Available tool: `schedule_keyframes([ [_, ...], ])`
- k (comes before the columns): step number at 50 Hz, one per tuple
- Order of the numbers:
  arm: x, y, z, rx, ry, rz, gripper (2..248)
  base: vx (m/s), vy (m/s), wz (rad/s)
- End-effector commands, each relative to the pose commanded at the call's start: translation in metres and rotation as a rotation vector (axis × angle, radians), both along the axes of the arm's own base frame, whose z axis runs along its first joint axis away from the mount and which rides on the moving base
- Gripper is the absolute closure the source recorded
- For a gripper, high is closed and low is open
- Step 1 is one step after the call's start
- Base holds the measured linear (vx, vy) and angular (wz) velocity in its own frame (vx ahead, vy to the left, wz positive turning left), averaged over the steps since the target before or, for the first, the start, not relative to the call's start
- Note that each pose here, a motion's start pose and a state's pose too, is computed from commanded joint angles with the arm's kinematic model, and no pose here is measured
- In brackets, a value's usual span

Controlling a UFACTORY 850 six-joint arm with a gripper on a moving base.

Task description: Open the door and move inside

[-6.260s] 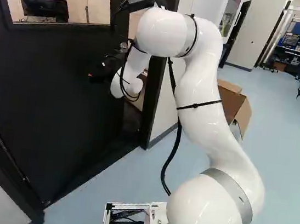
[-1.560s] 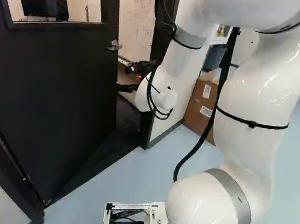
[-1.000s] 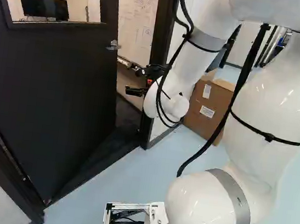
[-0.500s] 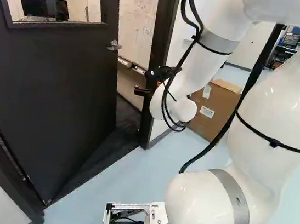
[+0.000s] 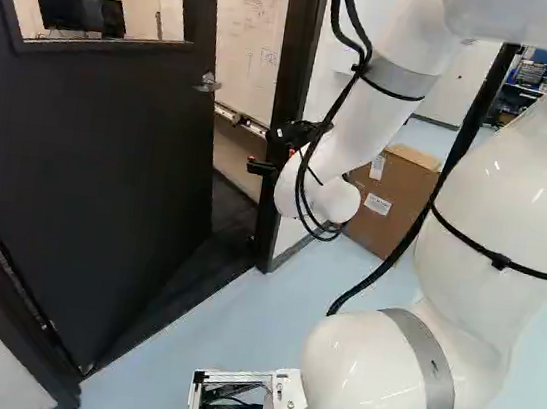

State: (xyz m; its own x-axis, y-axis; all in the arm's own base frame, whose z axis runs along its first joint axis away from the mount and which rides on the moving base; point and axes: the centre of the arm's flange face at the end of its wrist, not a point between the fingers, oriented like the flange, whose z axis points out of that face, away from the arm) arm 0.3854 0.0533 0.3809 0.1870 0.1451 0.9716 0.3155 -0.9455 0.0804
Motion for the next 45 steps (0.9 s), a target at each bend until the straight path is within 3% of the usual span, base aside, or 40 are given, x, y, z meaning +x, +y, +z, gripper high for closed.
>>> schedule_keyframes([
  [20,0.0,0.0,0.0,0.0,0.0,0.0,3,0.055,0.0,-0.024],
  [45,0.0,0.0,0.0,0.0,0.0,0.0,3,0.083,0.05,-0.014],
])
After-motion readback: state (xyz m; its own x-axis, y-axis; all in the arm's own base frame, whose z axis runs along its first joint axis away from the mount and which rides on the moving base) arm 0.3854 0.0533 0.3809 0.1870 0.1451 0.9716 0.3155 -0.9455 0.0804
